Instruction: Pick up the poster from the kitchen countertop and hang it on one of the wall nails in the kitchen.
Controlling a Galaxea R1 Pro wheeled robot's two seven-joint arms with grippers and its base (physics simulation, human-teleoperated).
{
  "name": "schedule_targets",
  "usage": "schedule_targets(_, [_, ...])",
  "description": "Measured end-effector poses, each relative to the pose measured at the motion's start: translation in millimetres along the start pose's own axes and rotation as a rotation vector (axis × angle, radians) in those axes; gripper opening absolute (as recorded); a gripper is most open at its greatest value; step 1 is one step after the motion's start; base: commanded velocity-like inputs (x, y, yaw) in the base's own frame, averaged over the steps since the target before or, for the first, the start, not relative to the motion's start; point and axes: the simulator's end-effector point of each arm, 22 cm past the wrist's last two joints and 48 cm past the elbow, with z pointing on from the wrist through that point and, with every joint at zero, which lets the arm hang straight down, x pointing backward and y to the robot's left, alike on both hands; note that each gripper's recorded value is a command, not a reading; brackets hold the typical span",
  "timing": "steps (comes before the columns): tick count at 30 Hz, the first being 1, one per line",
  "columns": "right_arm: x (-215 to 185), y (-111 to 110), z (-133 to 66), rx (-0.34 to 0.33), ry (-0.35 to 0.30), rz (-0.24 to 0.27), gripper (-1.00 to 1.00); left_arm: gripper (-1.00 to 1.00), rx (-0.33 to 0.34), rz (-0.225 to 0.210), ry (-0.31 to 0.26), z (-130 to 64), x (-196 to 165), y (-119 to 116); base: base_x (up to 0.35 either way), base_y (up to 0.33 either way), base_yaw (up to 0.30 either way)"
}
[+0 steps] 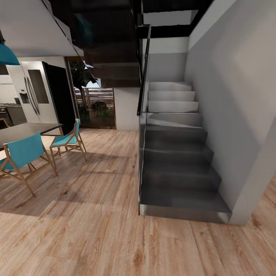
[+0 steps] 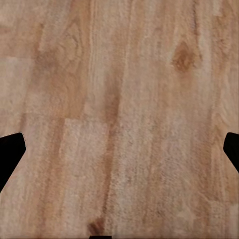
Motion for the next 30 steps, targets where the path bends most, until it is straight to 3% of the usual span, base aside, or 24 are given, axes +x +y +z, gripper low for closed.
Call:
schedule_targets(6, [0,6,-0.2,-0.008,-0.001,-0.001,1.0,1.0,-0.005,0.001,0.015,-0.1,6,2,0.0,0.0,0.112])
schedule_targets(10, [0,9,-0.2,-0.01,-0.001,0.002,1.0,1.0,-0.01,0.0,0.04,-0.6,18,4,0.0,0.0,0.276])
schedule_targets(20, [1,11,-0.3,-0.011,0.0,0.003,1.0,1.0,-0.049,-0.04,0.042,-1.2,20,21,0.0,0.0,0.293])
schedule_targets(30, [10,12,-1.0,-0.012,0.018,0.003,1.0,1.0,-0.055,-0.048,0.043,-1.3,20,24,0.0,0.0,0.294])
